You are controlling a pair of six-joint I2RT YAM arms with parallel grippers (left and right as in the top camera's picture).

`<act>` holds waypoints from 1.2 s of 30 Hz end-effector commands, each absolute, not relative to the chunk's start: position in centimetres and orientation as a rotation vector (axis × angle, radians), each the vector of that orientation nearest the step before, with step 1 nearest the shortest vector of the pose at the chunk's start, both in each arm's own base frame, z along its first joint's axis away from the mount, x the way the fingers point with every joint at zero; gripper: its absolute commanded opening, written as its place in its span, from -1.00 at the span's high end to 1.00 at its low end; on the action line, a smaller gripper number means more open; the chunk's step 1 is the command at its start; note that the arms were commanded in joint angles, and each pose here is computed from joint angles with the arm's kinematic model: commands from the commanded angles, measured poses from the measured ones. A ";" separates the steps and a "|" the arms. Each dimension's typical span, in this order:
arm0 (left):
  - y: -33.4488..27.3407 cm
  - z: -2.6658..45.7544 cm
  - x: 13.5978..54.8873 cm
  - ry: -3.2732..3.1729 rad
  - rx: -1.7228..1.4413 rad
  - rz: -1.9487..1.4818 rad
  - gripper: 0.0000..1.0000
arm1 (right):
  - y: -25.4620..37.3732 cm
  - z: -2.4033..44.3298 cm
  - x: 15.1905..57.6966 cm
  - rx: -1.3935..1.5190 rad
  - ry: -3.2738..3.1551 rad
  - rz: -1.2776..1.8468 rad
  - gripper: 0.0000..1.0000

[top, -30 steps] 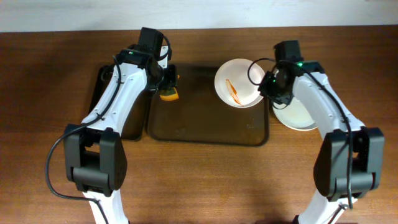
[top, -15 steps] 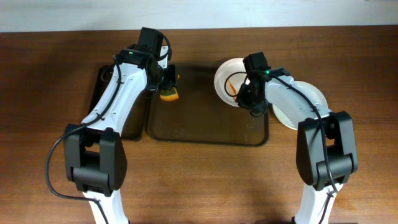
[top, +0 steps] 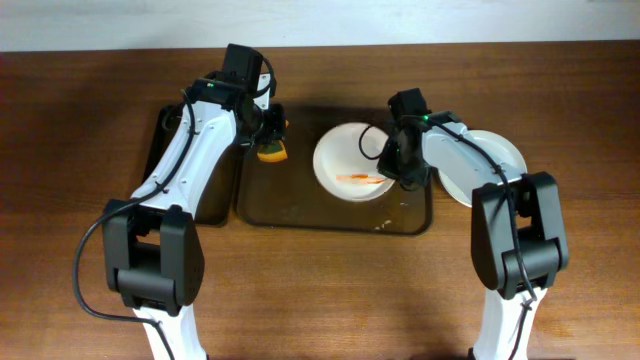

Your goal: Clean dirty plates on tray and stack at the side

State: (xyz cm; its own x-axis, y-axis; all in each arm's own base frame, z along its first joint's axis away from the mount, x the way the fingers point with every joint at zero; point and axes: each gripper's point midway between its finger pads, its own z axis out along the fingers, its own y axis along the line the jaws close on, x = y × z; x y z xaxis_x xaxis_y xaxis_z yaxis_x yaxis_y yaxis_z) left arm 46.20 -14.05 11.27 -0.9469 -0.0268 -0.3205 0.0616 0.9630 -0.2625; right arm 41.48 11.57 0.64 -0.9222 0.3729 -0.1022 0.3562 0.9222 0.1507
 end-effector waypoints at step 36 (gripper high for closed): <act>-13.7 10.8 46.1 2.799 0.041 -0.358 1.00 | 18.4 0.1 38.7 0.242 3.205 0.398 0.22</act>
State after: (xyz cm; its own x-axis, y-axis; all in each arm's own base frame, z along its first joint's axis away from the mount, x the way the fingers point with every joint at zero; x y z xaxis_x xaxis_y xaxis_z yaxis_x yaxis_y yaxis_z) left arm 46.12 -13.87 11.19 -0.9479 -0.0270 -0.3173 0.0573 0.9657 -0.2531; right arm 40.33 18.75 0.78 -1.0000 -0.0019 0.0080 0.0002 0.9664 0.2569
